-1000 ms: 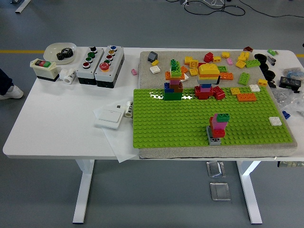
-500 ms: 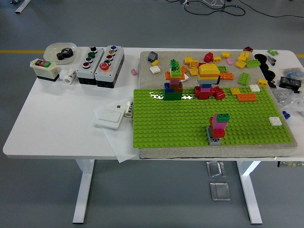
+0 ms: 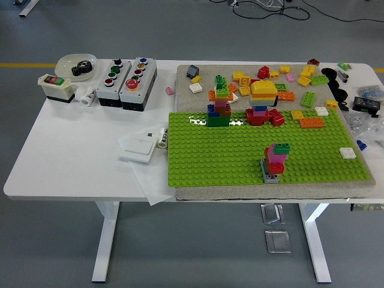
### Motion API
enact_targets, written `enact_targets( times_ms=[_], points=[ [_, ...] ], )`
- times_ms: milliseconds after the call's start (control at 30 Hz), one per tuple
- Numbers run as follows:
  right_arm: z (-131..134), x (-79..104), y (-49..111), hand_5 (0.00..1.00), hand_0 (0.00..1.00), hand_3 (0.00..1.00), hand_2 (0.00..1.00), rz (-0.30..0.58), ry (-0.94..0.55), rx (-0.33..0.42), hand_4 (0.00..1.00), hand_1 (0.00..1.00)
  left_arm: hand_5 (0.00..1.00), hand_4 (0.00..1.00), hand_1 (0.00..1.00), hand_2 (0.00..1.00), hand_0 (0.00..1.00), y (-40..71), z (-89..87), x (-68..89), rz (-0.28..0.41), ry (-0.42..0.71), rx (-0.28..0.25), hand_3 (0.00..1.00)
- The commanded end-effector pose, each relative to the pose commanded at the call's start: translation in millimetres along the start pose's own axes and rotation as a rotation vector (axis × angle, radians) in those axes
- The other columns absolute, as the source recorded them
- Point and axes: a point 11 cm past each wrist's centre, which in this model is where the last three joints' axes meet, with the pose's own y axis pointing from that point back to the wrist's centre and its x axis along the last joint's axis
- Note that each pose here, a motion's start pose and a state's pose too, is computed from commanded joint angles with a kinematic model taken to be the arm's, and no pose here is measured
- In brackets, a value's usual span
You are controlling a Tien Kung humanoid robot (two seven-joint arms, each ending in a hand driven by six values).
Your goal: Pick up the brick,pile it on top of brick,press brick,pick up the brick,pile it on top of brick,press brick
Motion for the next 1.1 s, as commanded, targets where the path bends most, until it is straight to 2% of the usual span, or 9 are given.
enact_targets(
  times_ms=[400,433,1100],
  points=[
    [0,-4.6,-0.2,0.827,0.883,0.907,0.889,-0.009,-0.016,0.001,0.998,0.831,0.509,0.522,0.703,0.592,0.811,-0.5,-0.8,-3.3,-0.006,0.006,0.003,0.531],
    [0,-4.7,-0.1,0.829,0.885,0.947,0.887,-0.01,-0.017,0.001,0.998,0.833,0.509,0.522,0.702,0.592,0.81,-0.5,-0.7,-3.5,-0.007,0.007,0.002,0.53],
    [13,-3.9,3.3,0.833,0.887,0.93,0.885,-0.021,-0.041,-0.061,0.998,0.833,0.509,0.523,0.698,0.59,0.809,-0.7,0.8,-6.0,-0.013,0.033,-0.01,0.531]
  ],
)
